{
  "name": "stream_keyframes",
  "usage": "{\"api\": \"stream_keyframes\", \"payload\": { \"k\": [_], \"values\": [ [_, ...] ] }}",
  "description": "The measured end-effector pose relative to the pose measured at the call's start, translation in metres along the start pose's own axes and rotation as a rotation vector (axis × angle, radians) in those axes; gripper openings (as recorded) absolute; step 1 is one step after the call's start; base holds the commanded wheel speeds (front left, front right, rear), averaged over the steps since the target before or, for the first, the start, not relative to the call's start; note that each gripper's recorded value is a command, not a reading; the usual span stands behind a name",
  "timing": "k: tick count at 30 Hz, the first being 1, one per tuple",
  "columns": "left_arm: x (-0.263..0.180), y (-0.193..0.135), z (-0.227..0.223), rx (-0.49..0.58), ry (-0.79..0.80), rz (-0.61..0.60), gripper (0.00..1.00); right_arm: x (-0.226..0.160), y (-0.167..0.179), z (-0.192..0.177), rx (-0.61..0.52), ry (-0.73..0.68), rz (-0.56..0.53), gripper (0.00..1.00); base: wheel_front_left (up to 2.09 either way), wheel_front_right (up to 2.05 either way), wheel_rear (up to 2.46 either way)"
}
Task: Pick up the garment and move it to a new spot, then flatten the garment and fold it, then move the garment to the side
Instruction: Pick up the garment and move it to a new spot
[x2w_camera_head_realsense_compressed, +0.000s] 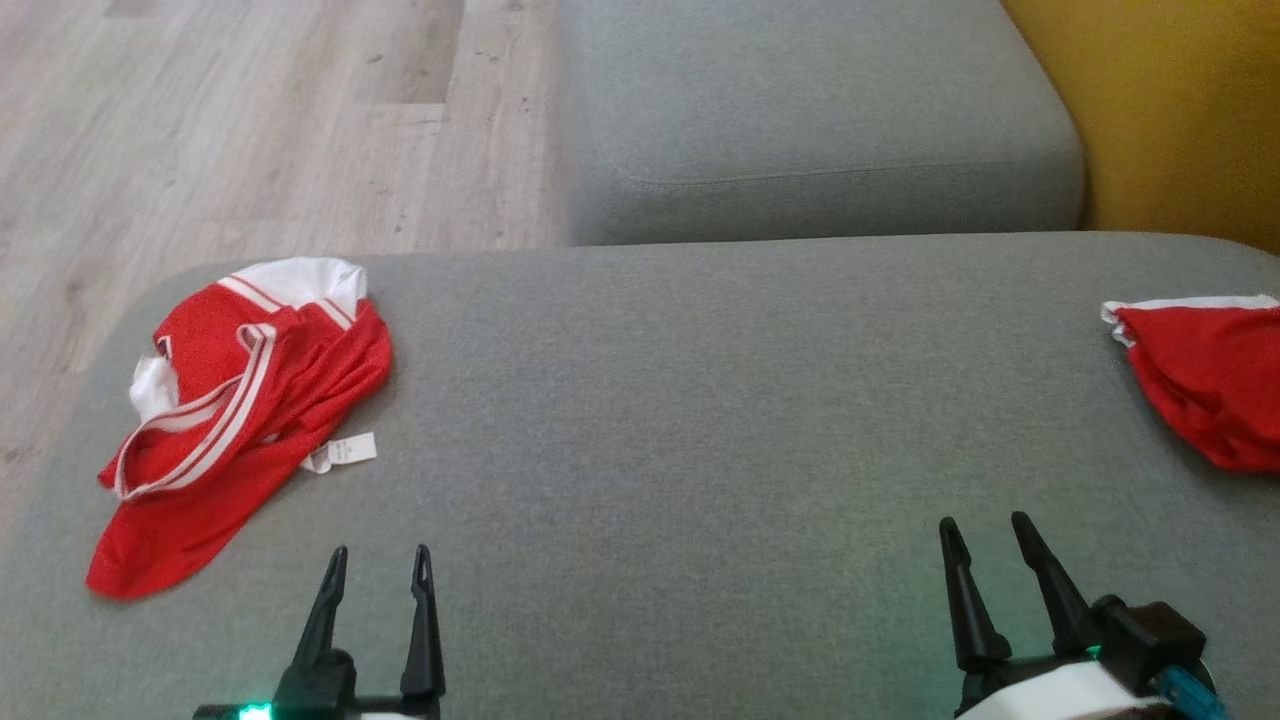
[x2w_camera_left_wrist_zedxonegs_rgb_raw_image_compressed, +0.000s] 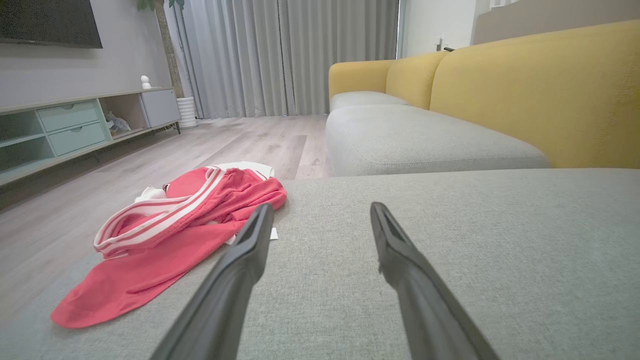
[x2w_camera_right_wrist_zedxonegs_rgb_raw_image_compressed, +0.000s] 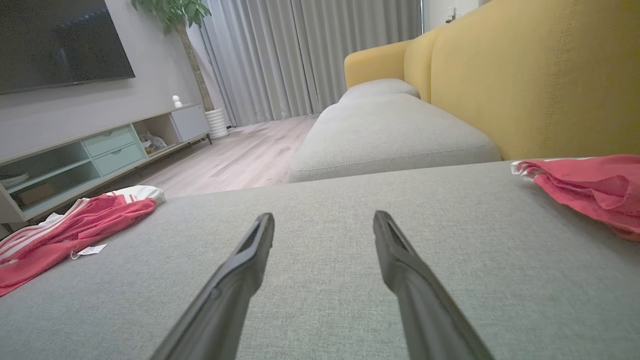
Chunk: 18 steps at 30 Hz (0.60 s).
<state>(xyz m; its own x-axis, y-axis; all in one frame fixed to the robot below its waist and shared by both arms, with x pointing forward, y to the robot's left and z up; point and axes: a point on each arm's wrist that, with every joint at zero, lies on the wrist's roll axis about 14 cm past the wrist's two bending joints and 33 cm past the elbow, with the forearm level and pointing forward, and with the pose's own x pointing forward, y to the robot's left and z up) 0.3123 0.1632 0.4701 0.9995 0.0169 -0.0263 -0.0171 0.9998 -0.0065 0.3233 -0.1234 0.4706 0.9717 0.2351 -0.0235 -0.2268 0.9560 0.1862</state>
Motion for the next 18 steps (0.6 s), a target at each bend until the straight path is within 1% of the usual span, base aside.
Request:
{"api": "stream_keyframes", "payload": {
  "k": [5,9,14,18],
  "values": [
    [-0.005,0.01,-0.001,0.006,0.003,0.032,1.0,0.007,0.008,-0.004,-0.002,0.016,0.033,1.0,0.0,0.0,0.0],
    [-0.012,0.023,-0.004,0.006,0.011,0.081,1.0,0.016,0.023,-0.01,-0.003,0.039,0.085,1.0,0.0,0.0,0.0],
    [-0.026,0.05,-0.008,0.0,0.022,0.18,1.0,0.032,0.05,-0.018,-0.004,0.07,0.177,1.0,0.0,0.0,0.0],
    [-0.044,0.08,-0.011,-0.003,0.033,0.294,1.0,0.045,0.071,-0.025,-0.007,0.097,0.251,1.0,0.0,0.0,0.0]
  ]
}}
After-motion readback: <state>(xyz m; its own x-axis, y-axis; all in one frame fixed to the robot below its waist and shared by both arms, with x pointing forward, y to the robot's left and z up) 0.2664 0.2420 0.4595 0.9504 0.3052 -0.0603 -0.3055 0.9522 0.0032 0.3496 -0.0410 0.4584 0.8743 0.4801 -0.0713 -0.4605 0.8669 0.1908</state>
